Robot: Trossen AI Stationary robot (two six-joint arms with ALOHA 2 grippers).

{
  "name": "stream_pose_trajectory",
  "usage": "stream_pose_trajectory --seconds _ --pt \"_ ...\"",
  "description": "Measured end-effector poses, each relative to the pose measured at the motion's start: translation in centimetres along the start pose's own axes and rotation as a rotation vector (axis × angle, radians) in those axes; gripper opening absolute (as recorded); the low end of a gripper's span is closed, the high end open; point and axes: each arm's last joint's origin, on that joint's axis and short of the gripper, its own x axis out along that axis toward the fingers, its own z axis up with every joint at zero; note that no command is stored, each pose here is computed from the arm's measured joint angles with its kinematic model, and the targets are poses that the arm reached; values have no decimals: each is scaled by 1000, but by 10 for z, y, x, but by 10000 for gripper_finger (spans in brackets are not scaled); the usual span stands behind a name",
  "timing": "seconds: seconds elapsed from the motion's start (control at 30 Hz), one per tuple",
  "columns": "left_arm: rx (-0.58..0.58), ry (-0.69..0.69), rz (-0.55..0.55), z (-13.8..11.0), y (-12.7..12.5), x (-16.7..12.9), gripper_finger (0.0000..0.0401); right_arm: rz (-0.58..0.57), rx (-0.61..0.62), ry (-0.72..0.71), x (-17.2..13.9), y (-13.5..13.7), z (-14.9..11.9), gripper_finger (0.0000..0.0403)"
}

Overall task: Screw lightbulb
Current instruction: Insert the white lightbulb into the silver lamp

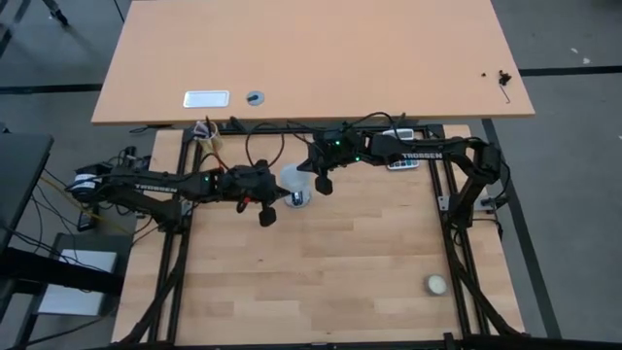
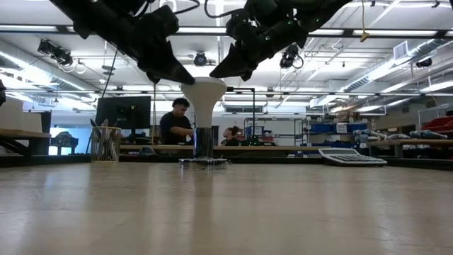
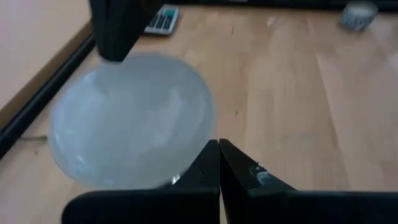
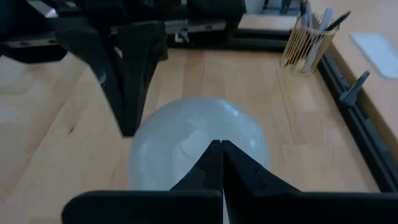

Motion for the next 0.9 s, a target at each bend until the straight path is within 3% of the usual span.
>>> stream_pose_trajectory --seconds 0.6,0.9 --pt "22 30 106 -3 5 2 0 4 15 70 0 9 -3 7" --pt "-8 42 192 -5 20 3 0 94 8 64 2 20 -3 7"
